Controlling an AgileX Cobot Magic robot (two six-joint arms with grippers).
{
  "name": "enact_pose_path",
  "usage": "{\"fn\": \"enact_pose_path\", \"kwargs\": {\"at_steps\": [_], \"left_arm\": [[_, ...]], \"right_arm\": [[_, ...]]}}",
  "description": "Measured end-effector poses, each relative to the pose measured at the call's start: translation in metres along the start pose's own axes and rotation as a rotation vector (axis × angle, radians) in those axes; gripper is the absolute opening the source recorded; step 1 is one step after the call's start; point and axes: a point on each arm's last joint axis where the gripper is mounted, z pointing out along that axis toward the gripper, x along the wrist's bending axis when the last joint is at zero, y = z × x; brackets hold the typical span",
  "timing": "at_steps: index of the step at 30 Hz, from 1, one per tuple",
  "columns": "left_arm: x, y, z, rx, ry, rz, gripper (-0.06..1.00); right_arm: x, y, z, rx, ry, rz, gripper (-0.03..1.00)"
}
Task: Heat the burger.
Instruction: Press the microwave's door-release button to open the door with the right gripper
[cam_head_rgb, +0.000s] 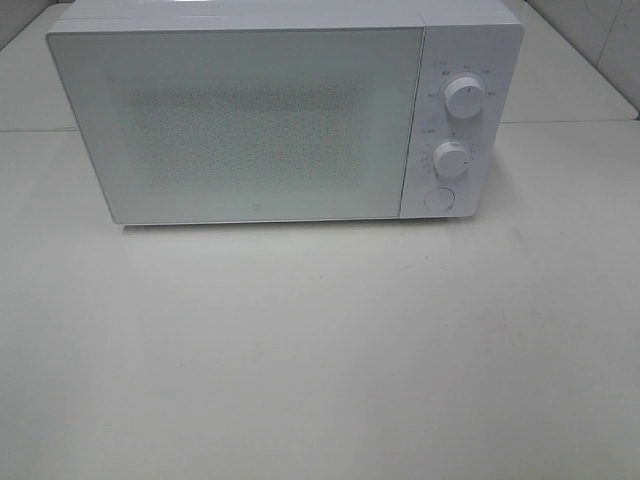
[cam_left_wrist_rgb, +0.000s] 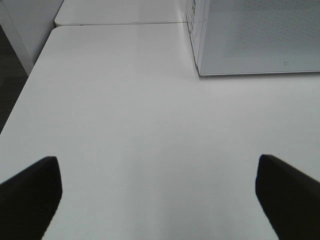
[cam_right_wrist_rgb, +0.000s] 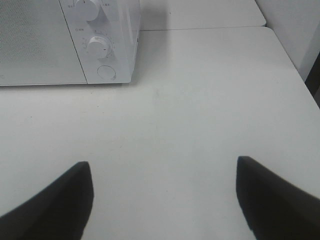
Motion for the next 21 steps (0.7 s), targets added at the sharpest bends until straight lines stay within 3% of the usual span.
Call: {"fn": "enact_pose_path", "kwargs": {"at_steps": [13, 21], "left_arm": [[0.000, 0.000, 0.000, 0.000, 0.000, 0.000, 0.98], [0.000, 0.000, 0.000, 0.000, 0.000, 0.000, 0.98]], "right_arm": [[0.000, 0.001, -0.001, -0.008, 0.003, 0.001, 0.76], [0.003, 0.018, 0.001, -0.104, 0.018, 0.000, 0.76]]}}
